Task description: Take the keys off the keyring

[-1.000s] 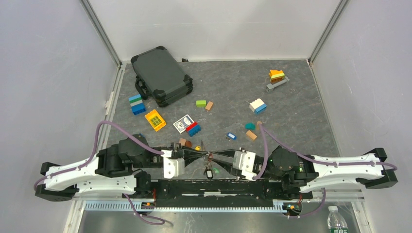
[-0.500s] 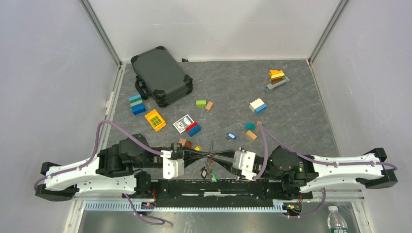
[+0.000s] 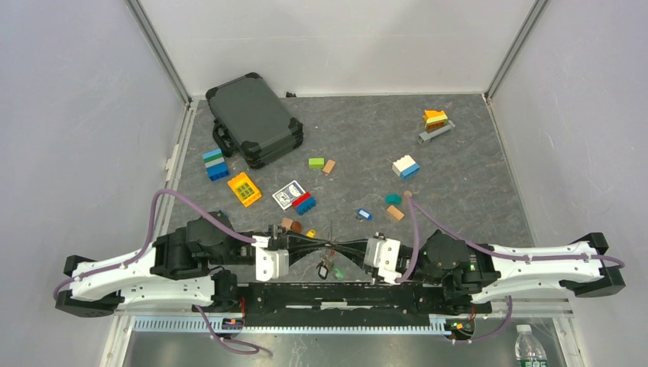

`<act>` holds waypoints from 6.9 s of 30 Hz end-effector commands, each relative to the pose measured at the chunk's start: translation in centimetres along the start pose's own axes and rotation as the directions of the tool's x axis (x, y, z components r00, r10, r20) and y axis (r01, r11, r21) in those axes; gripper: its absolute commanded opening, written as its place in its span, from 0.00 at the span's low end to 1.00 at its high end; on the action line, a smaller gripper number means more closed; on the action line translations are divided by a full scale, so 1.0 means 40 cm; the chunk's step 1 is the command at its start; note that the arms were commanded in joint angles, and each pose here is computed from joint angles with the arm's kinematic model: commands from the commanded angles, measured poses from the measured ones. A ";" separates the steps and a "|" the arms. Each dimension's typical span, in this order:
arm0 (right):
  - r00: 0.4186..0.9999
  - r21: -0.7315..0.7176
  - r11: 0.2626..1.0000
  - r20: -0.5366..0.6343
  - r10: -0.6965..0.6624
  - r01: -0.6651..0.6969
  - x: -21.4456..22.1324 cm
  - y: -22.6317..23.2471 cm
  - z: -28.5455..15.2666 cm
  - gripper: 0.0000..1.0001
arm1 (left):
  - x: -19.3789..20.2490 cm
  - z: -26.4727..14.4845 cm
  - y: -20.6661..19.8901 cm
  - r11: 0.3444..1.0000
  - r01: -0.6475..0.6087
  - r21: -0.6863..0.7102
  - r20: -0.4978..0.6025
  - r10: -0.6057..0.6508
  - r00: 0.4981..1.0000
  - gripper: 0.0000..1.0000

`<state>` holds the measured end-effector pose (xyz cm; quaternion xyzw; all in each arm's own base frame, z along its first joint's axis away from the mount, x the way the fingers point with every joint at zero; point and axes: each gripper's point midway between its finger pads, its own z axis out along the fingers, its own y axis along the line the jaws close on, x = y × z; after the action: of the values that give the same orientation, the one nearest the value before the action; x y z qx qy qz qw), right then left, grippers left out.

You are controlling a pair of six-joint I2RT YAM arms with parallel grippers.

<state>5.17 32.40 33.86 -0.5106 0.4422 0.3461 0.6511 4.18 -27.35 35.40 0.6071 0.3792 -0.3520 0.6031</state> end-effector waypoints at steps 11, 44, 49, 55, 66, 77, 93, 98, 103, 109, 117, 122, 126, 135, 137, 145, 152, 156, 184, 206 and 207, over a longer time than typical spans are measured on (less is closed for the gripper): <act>0.980 0.045 0.999 -0.198 -0.001 0.010 -0.001 -0.047 -0.001 0.00 | 0.021 -0.015 0.020 0.996 -0.045 0.081 -0.230 0.063 0.971 0.36; 0.960 0.052 0.999 -0.280 0.001 0.014 0.018 -0.049 0.009 0.00 | 0.068 0.028 0.014 0.988 -0.064 0.137 -0.323 0.105 0.941 0.23; 0.965 0.045 0.999 -0.262 0.006 0.006 0.012 -0.045 0.011 0.00 | 0.067 0.034 0.012 0.988 -0.062 0.140 -0.315 0.104 0.943 0.22; 0.968 0.044 0.999 -0.252 0.007 0.004 0.008 -0.045 0.011 0.00 | 0.073 0.035 0.009 0.988 -0.060 0.143 -0.321 0.104 0.941 0.09; 0.976 0.078 0.997 -0.217 0.005 0.012 0.009 -0.060 -0.006 0.21 | 0.067 0.021 0.016 0.991 -0.066 0.114 -0.303 0.098 0.948 0.02; 0.997 0.084 0.996 -0.069 0.029 -0.023 -0.009 -0.055 -0.031 0.36 | -0.007 -0.018 0.036 0.999 -0.034 -0.025 -0.085 0.032 0.996 0.02; 0.998 0.017 0.998 0.021 0.065 -0.065 -0.040 -0.013 0.004 0.37 | -0.036 -0.010 0.019 1.000 -0.011 0.005 -0.017 0.011 1.000 0.02; 0.998 0.016 0.998 0.009 0.065 -0.065 -0.030 -0.009 0.008 0.36 | -0.046 -0.010 0.018 1.000 -0.012 0.009 0.002 0.012 1.000 0.02; 0.998 0.025 0.998 0.001 0.065 -0.065 -0.025 -0.012 0.009 0.33 | -0.050 -0.010 0.017 1.000 -0.013 0.011 0.013 0.013 1.000 0.02; 0.998 0.025 0.998 0.001 0.064 -0.064 -0.025 -0.012 0.010 0.18 | -0.056 -0.015 0.017 1.000 -0.014 0.009 0.024 0.014 1.000 0.02; 0.998 0.019 0.998 -0.023 0.057 -0.056 -0.013 -0.007 0.012 0.04 | -0.058 -0.020 0.017 1.000 -0.014 -0.001 0.045 0.014 0.999 0.02; 0.998 0.024 0.998 -0.032 0.052 -0.051 -0.007 -0.008 0.013 0.03 | -0.066 -0.021 0.016 1.000 -0.010 -0.008 0.075 0.011 0.997 0.02; 0.998 0.047 0.998 -0.044 0.052 -0.050 0.001 -0.017 0.009 0.07 | -0.060 -0.024 0.016 1.000 -0.005 -0.014 0.069 0.006 0.998 0.02; 0.989 0.217 0.975 -0.126 0.079 -0.051 0.084 -0.073 -0.029 0.23 | -0.033 -0.046 0.037 0.994 0.039 -0.098 0.052 -0.034 0.998 0.02; 0.979 0.280 0.957 -0.165 0.122 -0.072 0.115 -0.089 -0.043 0.26 | -0.025 -0.055 0.047 0.990 0.049 -0.131 0.047 -0.043 0.998 0.02; 0.841 0.519 0.838 -0.369 0.396 -0.167 0.328 -0.097 -0.165 0.38 | 0.013 -0.108 0.101 0.948 0.107 -0.301 0.022 -0.105 0.994 0.02; 0.549 0.419 0.815 -0.603 0.579 -0.400 0.540 0.071 -0.223 0.47 | 0.023 -0.124 0.109 0.931 0.140 -0.338 0.027 -0.139 0.990 0.02; 0.422 0.370 0.798 -0.700 0.576 -0.476 0.611 0.162 -0.267 0.51 | 0.017 -0.125 0.099 0.935 0.158 -0.318 0.044 -0.152 0.987 0.02; 0.298 0.218 0.738 -0.814 0.498 -0.638 0.690 0.321 -0.299 0.41 | 0.015 -0.119 0.080 0.945 0.172 -0.278 0.052 -0.164 0.985 0.02; 0.453 0.273 0.828 -0.731 0.509 -0.490 0.649 0.195 -0.217 0.00 | 0.011 -0.133 0.078 0.942 0.183 -0.283 0.073 -0.169 0.983 0.02; 0.475 0.284 0.835 -0.716 0.511 -0.471 0.638 0.174 -0.201 0.00 | 0.011 -0.134 0.077 0.942 0.183 -0.281 0.076 -0.169 0.983 0.02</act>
<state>2.66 23.36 2.47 -0.4667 0.8263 0.2597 0.1786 7.48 -22.11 34.80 0.4961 0.4756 -0.3268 0.6488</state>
